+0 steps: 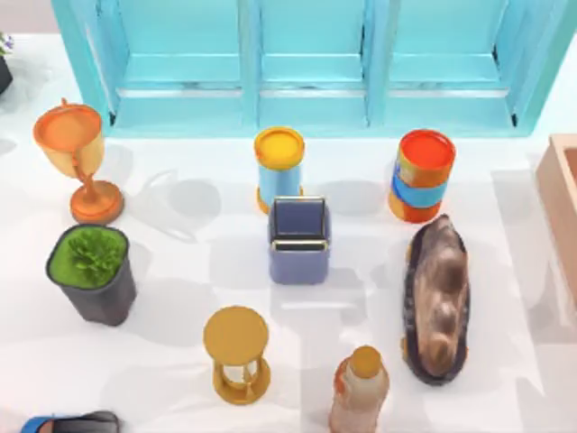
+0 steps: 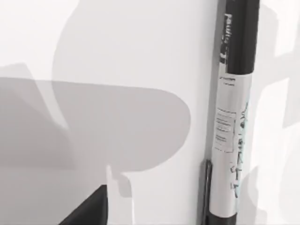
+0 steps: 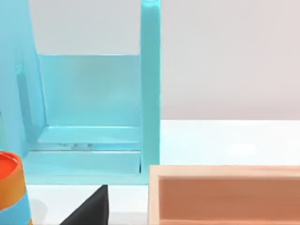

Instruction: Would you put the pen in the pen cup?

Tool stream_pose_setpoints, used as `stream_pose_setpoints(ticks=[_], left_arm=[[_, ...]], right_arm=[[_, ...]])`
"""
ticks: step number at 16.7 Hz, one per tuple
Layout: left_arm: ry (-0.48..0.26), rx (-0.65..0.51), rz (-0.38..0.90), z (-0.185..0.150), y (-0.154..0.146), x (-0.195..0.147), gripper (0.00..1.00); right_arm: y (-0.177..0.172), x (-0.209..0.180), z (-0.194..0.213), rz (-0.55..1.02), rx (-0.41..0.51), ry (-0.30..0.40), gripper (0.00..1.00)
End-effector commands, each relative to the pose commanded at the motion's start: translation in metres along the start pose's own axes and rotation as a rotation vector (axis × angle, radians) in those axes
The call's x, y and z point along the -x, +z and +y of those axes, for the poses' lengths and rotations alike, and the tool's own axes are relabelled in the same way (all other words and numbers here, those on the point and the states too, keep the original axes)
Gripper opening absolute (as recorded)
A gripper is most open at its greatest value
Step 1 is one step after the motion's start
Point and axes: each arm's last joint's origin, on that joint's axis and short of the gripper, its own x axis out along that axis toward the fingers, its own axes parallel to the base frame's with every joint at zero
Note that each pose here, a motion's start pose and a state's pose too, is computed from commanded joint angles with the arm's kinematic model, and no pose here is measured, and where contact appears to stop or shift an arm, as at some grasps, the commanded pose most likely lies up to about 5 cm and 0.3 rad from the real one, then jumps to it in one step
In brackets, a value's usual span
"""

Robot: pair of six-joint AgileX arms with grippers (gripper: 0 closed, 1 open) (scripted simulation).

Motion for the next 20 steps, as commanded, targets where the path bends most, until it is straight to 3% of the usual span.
stream_pose_setpoints(ticks=[5, 10, 20], left_arm=[[-0.003, -0.002, -0.004, 0.001, -0.002, -0.059, 1.00], [-0.001, 0.000, -0.001, 0.001, -0.003, -0.065, 1.00], [-0.001, 0.000, -0.001, 0.001, -0.003, -0.065, 0.25]], right_arm=[[0.000, 0.000, 0.000, 0.000, 0.000, 0.000, 1.00], [0.000, 0.000, 0.000, 0.000, 0.000, 0.000, 1.00], [0.000, 0.000, 0.000, 0.000, 0.000, 0.000, 1.00]])
